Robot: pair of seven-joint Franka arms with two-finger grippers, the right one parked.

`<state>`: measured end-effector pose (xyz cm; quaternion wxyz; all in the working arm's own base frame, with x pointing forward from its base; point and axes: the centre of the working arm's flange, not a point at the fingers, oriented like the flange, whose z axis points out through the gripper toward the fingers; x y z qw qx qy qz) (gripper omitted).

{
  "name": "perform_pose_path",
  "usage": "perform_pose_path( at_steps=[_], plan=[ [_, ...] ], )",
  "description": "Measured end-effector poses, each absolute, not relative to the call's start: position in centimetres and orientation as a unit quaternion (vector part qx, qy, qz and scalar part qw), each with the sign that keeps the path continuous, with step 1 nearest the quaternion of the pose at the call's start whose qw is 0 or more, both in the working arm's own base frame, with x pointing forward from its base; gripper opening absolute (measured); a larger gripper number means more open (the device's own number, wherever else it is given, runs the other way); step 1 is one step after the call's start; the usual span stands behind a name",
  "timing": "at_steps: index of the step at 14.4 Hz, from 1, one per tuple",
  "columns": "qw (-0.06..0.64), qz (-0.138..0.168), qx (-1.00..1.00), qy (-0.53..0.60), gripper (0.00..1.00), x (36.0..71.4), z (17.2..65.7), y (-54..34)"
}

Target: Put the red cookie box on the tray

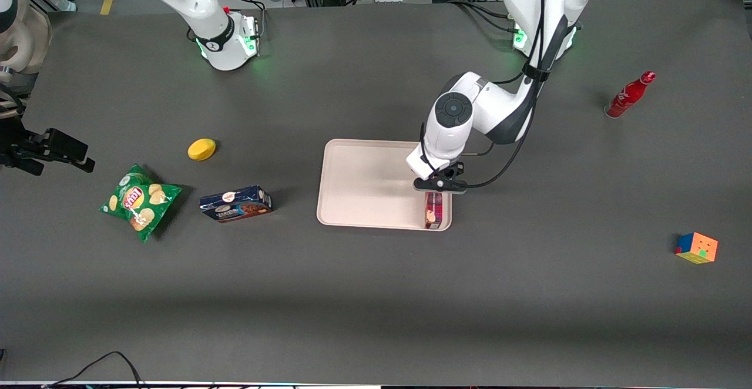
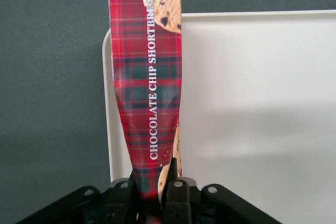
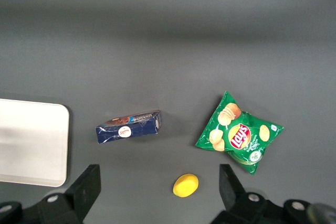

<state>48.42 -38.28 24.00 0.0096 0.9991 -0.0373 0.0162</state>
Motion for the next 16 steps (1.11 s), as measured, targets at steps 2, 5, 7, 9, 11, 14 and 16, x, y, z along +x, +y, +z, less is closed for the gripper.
perform_pose_path(
  at_steps=[2, 5, 7, 9, 11, 14, 16],
  plan=[
    [0.007, 0.017, 0.999, -0.038, 0.2, 48.5, 23.9, -38.1],
    [0.007, 0.018, 0.999, -0.037, 0.38, 48.6, 24.0, -38.0],
    [0.007, 0.019, 0.999, -0.037, 0.61, 48.6, 24.0, -37.9],
    [0.008, 0.021, 0.999, -0.036, 0.8, 48.8, 24.3, -37.9],
    [0.008, 0.023, 0.999, -0.033, 1.0, 49.4, 25.2, -37.9],
    [-0.018, -0.008, 1.0, -0.018, 1.0, 52.0, 30.3, -37.7],
    [-0.026, -0.022, 0.999, -0.009, 1.0, 54.3, 35.7, -36.9]
  ],
)
